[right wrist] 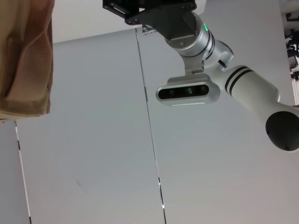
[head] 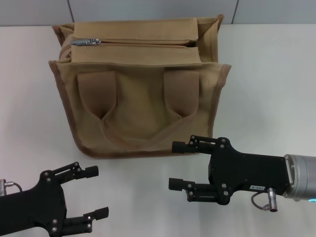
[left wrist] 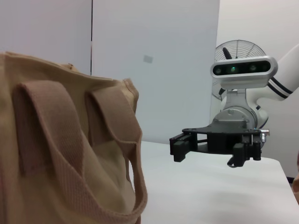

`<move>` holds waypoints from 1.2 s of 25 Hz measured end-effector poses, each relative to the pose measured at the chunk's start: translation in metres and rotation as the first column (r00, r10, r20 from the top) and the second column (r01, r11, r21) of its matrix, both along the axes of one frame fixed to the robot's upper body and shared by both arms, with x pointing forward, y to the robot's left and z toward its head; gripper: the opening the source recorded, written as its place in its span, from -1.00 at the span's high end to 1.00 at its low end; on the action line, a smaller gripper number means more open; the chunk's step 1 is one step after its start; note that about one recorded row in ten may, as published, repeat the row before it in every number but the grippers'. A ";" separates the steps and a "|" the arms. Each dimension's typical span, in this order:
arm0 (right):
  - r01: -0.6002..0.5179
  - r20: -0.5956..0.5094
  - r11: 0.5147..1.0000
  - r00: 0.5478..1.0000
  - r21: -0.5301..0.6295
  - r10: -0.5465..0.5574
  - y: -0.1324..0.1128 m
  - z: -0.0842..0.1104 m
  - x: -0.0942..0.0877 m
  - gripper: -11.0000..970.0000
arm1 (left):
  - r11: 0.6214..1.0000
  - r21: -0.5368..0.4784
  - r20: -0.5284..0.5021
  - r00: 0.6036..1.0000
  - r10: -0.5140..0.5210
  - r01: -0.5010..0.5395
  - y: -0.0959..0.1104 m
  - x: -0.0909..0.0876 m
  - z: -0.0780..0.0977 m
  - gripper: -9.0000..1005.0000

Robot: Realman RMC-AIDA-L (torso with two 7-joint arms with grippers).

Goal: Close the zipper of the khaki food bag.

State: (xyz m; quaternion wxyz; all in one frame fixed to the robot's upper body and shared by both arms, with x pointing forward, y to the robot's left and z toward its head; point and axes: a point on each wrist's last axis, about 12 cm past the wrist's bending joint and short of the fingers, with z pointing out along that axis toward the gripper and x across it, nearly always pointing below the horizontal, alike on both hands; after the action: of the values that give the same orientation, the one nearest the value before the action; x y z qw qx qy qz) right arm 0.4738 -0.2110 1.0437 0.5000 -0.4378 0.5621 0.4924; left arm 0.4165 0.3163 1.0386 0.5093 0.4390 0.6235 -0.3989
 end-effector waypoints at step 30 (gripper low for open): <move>-0.002 0.004 1.000 1.000 0.022 0.002 0.002 0.002 0.000 -0.47 | 1.000 0.005 0.000 1.000 0.007 -0.007 -0.001 0.001 -0.001 -0.62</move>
State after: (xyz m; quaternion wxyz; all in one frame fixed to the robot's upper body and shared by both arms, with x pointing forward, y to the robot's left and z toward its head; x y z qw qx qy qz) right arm 0.4739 -0.2092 1.0455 0.5054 -0.4339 0.5552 0.4980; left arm 0.4176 0.3149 1.0373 0.5095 0.4380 0.6260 -0.3958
